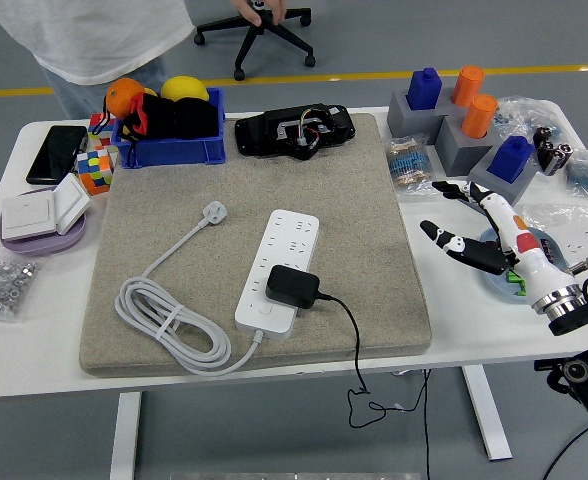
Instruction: Press the white button,pick up the black plug,place it near the board,insert it into the board
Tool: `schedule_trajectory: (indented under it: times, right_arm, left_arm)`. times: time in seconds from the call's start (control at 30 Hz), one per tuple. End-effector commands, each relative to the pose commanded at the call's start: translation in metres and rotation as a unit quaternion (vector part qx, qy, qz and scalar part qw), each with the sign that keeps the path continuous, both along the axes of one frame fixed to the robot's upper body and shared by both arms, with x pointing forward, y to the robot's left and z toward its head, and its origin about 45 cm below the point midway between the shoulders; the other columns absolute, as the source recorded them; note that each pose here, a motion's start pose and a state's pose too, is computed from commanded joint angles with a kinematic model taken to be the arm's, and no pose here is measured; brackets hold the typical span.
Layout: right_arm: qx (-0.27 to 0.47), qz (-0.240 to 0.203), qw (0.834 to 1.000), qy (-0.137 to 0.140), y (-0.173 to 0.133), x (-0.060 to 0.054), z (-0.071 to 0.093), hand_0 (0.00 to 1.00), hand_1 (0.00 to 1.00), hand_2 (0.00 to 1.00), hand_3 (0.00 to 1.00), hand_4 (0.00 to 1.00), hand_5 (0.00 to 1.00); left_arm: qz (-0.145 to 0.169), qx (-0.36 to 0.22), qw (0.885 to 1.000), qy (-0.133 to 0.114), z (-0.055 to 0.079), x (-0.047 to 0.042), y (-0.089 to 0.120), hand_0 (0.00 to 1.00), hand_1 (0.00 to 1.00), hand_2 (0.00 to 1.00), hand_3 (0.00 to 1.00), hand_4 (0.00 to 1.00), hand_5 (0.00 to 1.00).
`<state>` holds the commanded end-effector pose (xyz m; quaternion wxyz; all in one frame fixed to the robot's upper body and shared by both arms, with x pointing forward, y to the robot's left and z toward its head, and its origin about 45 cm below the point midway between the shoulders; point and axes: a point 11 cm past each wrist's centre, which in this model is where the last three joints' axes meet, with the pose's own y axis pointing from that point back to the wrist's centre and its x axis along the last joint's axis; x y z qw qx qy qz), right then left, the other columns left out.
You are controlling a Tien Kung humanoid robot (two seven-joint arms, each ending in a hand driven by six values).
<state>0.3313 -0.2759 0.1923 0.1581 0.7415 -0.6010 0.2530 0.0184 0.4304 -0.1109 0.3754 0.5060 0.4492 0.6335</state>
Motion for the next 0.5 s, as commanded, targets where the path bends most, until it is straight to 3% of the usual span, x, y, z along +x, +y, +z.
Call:
schedule_trajectory:
  times: [0.5]
  right_arm:
    - [0.030,-0.058,0.998,0.002,-0.024,-0.011,-0.004,0.889,0.795,0.773,0.778,0.893,0.576]
  left_arm:
    - [-0.004,0.002,1.000,0.007,0.000,-0.0055,0.002,0.470,0.493,0.506,0.569,0.604,0.251]
